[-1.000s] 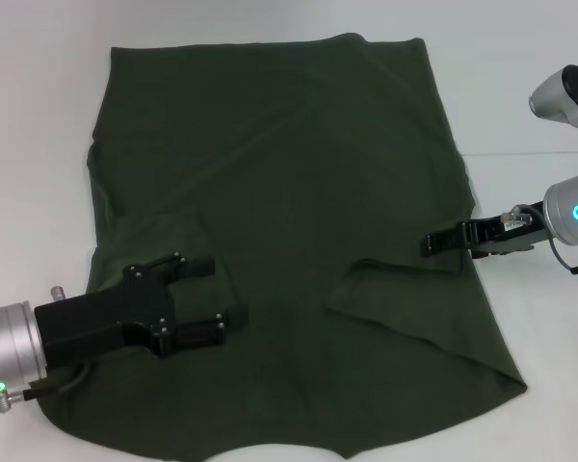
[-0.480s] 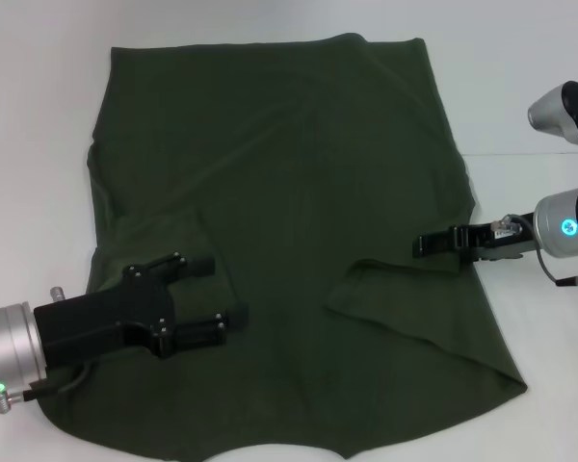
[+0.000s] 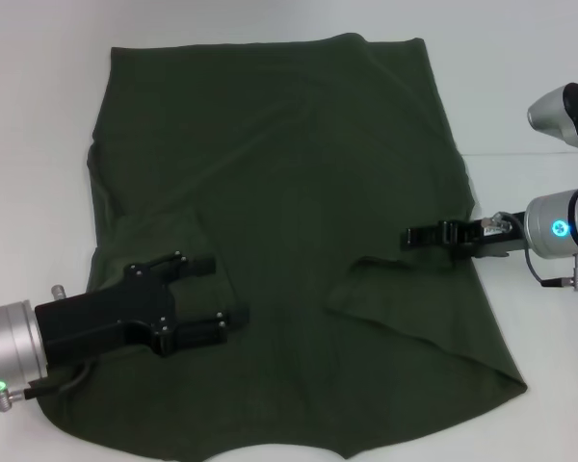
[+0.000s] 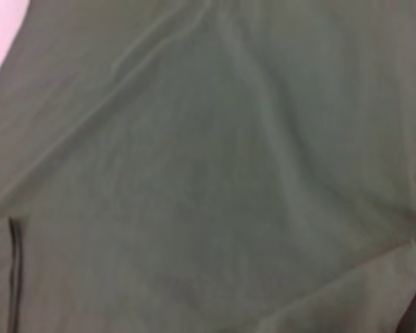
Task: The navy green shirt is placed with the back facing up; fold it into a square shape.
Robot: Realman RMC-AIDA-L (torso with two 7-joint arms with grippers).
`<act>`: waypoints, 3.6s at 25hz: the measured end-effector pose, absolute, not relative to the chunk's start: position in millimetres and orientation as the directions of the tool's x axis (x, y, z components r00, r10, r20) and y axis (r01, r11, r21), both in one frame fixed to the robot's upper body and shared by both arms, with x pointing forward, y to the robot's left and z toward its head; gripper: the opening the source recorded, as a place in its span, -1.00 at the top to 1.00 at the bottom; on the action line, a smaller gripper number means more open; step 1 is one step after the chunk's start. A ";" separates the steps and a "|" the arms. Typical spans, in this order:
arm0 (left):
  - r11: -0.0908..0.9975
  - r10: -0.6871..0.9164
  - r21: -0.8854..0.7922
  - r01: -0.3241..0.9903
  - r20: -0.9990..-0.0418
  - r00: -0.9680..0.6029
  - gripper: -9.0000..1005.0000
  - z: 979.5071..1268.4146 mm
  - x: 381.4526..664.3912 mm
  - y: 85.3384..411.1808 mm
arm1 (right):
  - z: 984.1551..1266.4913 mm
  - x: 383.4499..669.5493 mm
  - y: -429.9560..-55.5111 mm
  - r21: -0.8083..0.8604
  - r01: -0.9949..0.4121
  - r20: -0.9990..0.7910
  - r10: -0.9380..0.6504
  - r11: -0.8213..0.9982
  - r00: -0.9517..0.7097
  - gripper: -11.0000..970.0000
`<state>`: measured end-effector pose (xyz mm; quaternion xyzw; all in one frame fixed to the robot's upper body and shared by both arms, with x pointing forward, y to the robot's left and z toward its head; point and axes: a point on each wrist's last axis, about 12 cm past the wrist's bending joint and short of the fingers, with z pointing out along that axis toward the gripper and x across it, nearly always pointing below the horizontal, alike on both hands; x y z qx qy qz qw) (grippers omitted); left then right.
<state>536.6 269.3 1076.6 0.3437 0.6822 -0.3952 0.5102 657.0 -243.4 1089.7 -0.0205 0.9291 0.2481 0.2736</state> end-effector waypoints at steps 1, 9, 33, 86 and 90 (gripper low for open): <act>0.451 0.066 -0.188 0.872 -0.968 -0.243 -0.77 1076.7 536.8 269.3 | 1090.5 657.4 -242.7 0.458 -0.175 -0.521 0.105 0.871 -0.847 -0.91; 0.454 0.066 -0.186 0.872 -0.968 -0.241 -0.77 1077.3 537.3 270.1 | 1097.6 661.1 -238.3 0.520 -0.180 -0.544 0.162 0.835 -0.823 -0.91; 0.447 0.058 -0.179 0.877 -0.972 -0.228 -0.77 1079.4 537.0 270.0 | 1098.3 659.2 -247.0 0.503 -0.130 -0.474 0.146 0.854 -0.868 -0.91; 0.429 0.040 -0.179 0.885 -0.975 -0.217 -0.77 1079.2 530.3 271.1 | 1144.4 697.6 -215.8 0.424 -0.289 -0.698 0.106 0.858 -0.708 0.18; 0.428 0.038 -0.184 0.885 -0.975 -0.220 -0.77 1080.1 531.0 271.4 | 1150.8 699.0 -229.6 0.416 -0.290 -0.721 0.118 0.862 -0.682 -0.12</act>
